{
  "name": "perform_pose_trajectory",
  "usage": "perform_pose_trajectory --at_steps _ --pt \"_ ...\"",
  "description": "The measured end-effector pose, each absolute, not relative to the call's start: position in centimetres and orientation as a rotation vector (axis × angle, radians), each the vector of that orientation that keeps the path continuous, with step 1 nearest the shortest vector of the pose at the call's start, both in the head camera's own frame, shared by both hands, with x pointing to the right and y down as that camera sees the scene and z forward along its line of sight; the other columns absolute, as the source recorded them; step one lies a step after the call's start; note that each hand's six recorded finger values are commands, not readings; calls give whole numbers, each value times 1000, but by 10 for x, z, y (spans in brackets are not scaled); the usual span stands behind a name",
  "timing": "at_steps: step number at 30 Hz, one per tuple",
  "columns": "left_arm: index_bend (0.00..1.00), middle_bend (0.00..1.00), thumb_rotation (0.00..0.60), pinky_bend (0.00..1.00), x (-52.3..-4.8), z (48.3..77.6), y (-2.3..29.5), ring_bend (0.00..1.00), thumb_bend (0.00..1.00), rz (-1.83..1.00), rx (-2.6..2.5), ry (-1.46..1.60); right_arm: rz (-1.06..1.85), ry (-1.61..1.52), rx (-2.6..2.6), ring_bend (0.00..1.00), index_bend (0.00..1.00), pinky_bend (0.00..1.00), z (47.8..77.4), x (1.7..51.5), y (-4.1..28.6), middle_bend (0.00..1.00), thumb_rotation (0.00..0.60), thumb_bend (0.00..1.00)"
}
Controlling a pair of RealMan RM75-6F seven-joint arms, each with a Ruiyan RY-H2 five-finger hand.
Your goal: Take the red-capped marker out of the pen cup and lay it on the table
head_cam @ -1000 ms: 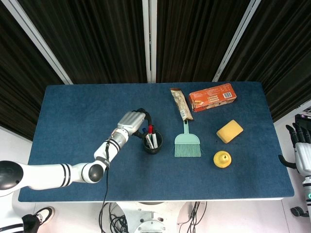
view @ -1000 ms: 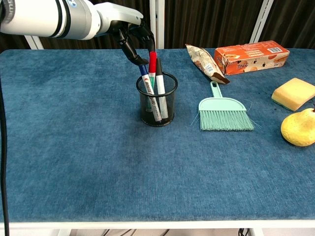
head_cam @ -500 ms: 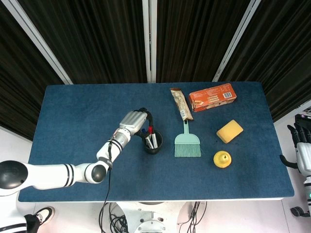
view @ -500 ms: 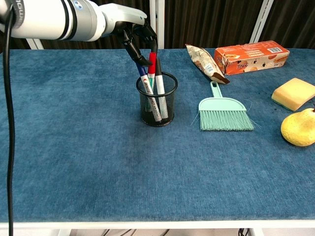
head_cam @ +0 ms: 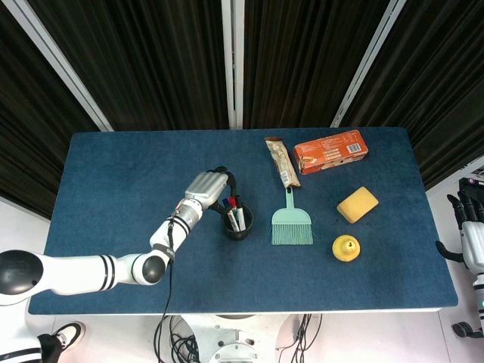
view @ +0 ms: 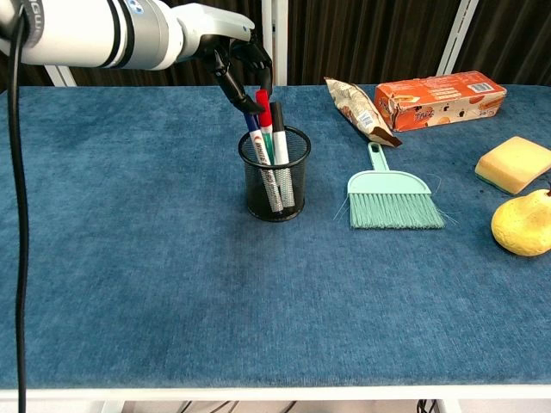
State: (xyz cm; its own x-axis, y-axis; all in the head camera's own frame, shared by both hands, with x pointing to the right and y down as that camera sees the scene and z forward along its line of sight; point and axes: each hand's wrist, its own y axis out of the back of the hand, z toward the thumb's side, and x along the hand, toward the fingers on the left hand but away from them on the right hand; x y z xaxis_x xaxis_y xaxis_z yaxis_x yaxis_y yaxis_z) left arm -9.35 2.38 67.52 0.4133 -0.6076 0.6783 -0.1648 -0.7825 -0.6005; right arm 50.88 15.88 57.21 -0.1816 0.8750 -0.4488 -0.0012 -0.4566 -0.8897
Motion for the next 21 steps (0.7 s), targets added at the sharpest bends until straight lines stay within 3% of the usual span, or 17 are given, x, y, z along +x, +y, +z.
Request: perform_pose_trajectory --at_steps 9,21 --pt "583 256 600 193 -91 655 22 86 365 -1292 -2259 678 1703 -1052 -1419 0 0 0 569 508 157 0 600 188" --pt "599 279 600 192 -133 564 -4 90 410 -1152 -2185 868 1695 -1039 -1416 0 0 0 568 503 158 0 600 187"
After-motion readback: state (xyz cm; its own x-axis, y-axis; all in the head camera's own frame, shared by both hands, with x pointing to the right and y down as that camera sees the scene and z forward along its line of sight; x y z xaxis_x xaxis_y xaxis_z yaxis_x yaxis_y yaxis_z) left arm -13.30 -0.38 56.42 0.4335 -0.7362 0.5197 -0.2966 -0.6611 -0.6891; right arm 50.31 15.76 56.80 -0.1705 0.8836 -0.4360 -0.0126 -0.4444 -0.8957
